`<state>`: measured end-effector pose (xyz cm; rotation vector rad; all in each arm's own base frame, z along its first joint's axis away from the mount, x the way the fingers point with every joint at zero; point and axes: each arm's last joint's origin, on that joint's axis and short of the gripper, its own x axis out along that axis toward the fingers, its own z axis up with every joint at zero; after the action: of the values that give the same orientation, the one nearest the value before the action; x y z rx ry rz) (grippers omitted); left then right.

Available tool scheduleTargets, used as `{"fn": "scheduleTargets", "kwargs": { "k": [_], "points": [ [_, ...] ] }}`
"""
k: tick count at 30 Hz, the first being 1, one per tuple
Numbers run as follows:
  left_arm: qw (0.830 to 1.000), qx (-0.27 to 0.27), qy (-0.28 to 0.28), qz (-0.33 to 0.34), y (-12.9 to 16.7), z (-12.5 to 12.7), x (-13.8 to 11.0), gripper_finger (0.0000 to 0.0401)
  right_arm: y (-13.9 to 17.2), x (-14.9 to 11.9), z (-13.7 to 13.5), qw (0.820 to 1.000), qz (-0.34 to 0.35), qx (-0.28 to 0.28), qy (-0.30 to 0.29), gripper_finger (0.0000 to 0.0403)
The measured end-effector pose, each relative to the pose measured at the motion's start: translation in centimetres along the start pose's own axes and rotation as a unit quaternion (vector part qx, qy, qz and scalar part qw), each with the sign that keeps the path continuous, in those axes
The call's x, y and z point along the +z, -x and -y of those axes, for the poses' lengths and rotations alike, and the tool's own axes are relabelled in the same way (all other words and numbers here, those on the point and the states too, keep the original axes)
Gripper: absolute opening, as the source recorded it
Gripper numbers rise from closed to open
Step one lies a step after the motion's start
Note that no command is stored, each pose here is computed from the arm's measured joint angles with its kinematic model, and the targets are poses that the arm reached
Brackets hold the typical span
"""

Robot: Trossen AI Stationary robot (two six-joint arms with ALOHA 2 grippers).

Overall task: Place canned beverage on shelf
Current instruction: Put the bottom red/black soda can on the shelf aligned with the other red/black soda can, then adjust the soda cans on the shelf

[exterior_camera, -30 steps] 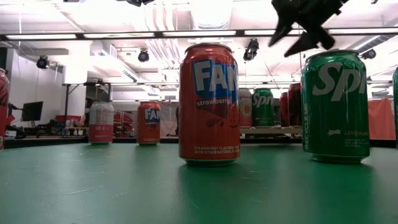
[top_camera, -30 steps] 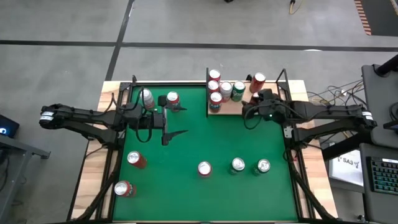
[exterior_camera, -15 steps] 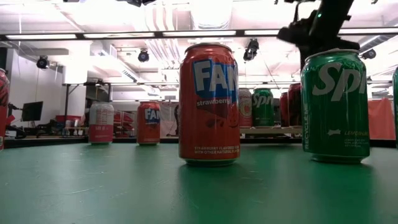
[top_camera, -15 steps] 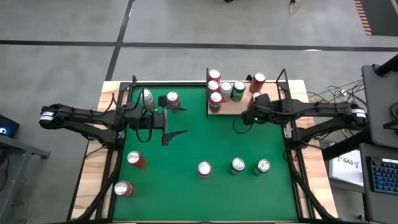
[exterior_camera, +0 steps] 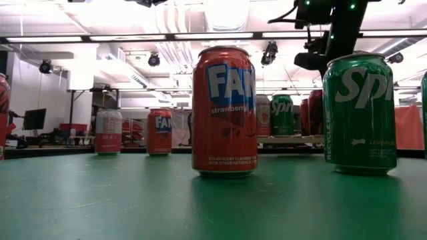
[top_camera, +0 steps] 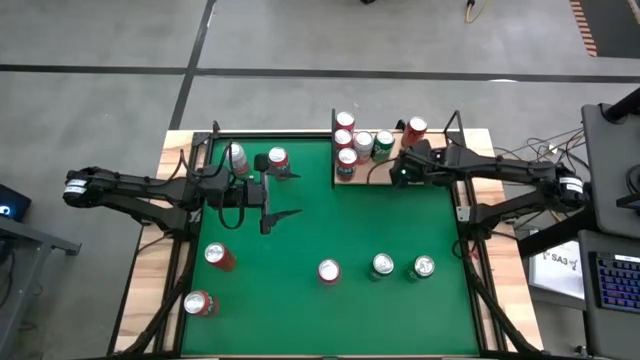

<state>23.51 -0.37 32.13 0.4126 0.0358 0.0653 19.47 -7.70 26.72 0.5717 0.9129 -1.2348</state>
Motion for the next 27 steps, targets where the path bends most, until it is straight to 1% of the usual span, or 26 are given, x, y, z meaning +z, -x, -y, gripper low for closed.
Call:
{"fn": "scheduleTargets", "kwargs": {
  "k": [16,18,21,23,27],
  "points": [
    [1.000,-0.001,0.000,-0.003,0.0,0.0,-0.1,0.0365,-1.0,1.5,1.3,1.000,0.007,-0.027,0.000,0.0012],
    [1.000,0.007,0.000,-0.007,0.0,0.0,-0.1,0.0365,-0.9,1.5,1.4,1.000,0.009,-0.026,0.004,0.0012],
    [0.999,0.037,-0.001,-0.028,0.0,-0.2,-0.3,0.0365,-0.4,1.6,1.7,1.000,0.010,-0.019,0.004,0.0012],
    [0.997,0.057,-0.003,-0.048,-0.2,-0.3,-0.7,0.0365,0.4,1.9,1.8,1.000,0.014,0.002,0.005,0.0012],
    [0.994,0.072,0.007,-0.080,-1.4,-0.6,-2.1,0.0359,2.2,2.6,1.9,0.998,0.040,0.038,0.026,0.0012]
  ]
}}
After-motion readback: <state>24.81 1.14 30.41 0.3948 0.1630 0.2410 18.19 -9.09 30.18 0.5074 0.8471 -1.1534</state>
